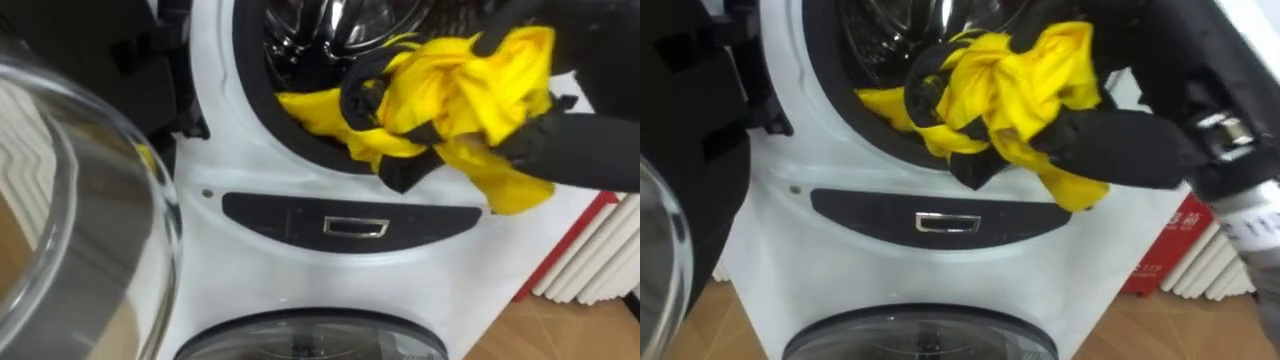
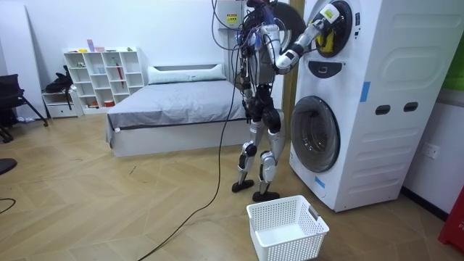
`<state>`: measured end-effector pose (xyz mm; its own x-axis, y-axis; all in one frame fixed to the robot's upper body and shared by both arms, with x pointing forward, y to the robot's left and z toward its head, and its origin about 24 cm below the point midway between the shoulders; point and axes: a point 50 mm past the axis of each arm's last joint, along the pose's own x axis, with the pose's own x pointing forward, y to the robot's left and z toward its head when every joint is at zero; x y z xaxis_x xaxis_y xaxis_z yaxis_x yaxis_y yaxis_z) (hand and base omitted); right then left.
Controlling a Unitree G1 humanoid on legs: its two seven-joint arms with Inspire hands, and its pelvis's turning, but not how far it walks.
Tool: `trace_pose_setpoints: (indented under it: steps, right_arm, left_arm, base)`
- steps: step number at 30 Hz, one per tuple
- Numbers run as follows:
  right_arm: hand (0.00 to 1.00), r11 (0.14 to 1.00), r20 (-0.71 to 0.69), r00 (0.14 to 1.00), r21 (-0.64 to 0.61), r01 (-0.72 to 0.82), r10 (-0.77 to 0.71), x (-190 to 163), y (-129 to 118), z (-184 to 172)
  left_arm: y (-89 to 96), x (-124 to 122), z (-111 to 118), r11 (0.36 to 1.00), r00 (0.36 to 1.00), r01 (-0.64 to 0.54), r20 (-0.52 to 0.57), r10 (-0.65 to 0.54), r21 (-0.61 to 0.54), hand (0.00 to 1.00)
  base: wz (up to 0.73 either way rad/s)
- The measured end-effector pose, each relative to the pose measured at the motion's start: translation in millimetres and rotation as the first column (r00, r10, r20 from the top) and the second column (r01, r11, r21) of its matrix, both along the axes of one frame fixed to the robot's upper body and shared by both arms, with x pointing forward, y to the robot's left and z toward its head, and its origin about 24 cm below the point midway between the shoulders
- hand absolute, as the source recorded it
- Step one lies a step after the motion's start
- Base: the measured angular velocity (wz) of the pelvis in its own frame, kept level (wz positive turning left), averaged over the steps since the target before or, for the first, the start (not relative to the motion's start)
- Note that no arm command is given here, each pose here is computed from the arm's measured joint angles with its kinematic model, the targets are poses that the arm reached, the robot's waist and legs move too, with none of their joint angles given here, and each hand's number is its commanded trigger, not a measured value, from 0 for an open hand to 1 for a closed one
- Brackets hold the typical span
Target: Pick clothes from washing machine
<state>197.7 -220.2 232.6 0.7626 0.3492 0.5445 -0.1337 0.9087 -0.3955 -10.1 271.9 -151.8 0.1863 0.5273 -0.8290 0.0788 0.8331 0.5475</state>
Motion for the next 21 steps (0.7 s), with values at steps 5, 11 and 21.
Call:
trace_pose_setpoints:
  steps: [5,11,21]
  right_arm:
    - [1.0,0.999,-0.072,0.997,0.041,0.027,-0.024,-7,-12,-13]
    - [1.0,0.992,-0.146,0.983,0.04,0.116,-0.109,-14,-30,-27]
    - [1.0,0.988,-0.251,0.959,0.044,0.15,-0.134,-13,-40,-46]
  left_arm:
    - [2.3,-3,0,1.0,1.0,-0.025,-0.003,0.025,0.006,0.0]
    - [7.0,-5,2,0.999,0.999,-0.045,-0.005,0.045,0.029,0.0]
    - [14.5,39,4,0.999,0.997,0.028,0.072,-0.029,0.016,0.0]
  base:
    - [-0.11]
    - [-0.41]
    - [-0.61]
